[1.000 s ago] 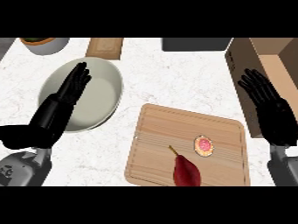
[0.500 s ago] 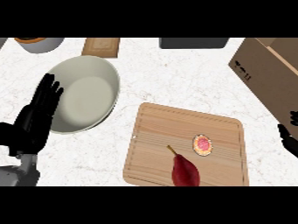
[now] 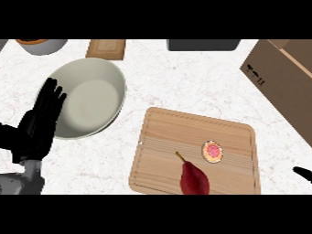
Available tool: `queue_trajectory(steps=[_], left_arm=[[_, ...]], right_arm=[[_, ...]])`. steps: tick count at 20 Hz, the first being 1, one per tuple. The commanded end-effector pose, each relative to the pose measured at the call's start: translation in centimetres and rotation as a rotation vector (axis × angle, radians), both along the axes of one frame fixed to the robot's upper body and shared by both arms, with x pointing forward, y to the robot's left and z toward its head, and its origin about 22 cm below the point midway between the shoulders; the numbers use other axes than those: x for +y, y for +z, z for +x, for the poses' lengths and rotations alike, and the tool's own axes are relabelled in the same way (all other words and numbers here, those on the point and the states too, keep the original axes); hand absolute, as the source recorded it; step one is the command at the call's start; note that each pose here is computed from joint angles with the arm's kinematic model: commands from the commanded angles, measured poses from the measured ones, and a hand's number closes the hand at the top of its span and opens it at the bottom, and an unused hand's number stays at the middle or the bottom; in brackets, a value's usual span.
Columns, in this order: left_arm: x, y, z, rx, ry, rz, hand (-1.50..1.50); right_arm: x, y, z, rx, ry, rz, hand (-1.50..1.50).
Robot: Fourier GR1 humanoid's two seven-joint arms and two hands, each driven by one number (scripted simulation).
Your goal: Pick the cupcake from the cutting board and place it in the cardboard box
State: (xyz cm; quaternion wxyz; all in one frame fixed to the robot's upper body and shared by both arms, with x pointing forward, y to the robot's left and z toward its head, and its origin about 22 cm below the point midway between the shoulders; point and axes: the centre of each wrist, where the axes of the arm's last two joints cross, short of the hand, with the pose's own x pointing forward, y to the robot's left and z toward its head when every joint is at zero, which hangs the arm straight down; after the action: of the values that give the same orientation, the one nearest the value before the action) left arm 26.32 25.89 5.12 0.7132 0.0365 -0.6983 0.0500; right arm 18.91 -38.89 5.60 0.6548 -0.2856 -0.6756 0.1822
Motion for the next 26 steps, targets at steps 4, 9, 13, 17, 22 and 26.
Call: queue_trajectory(steps=[4,9,13,17,22,26], left_arm=[[-1.0,0.4,0.3,-0.004,0.002,0.004,0.0],[0.4,1.5,1.3,0.005,0.008,-0.002,0.0],[-0.4,0.9,0.5,0.004,-0.017,-0.01,0.0],[2.7,2.6,-0.1,-0.009,-0.022,0.011,0.0],[-0.5,0.1,-0.9,-0.001,0.005,0.001,0.0],[-1.2,0.8,0.3,0.002,0.003,-0.008,0.0]], right_arm=[[3.1,6.5,0.1,0.354,0.21,-0.144,-1.5],[7.0,10.2,0.5,0.363,0.246,-0.076,-1.5],[9.2,11.7,1.3,0.361,0.259,-0.017,-1.5],[11.2,10.0,0.0,0.36,0.251,-0.021,-1.5],[12.6,11.5,1.7,0.431,0.199,-0.093,-1.5],[14.8,8.5,1.5,0.457,0.222,-0.026,-1.5]])
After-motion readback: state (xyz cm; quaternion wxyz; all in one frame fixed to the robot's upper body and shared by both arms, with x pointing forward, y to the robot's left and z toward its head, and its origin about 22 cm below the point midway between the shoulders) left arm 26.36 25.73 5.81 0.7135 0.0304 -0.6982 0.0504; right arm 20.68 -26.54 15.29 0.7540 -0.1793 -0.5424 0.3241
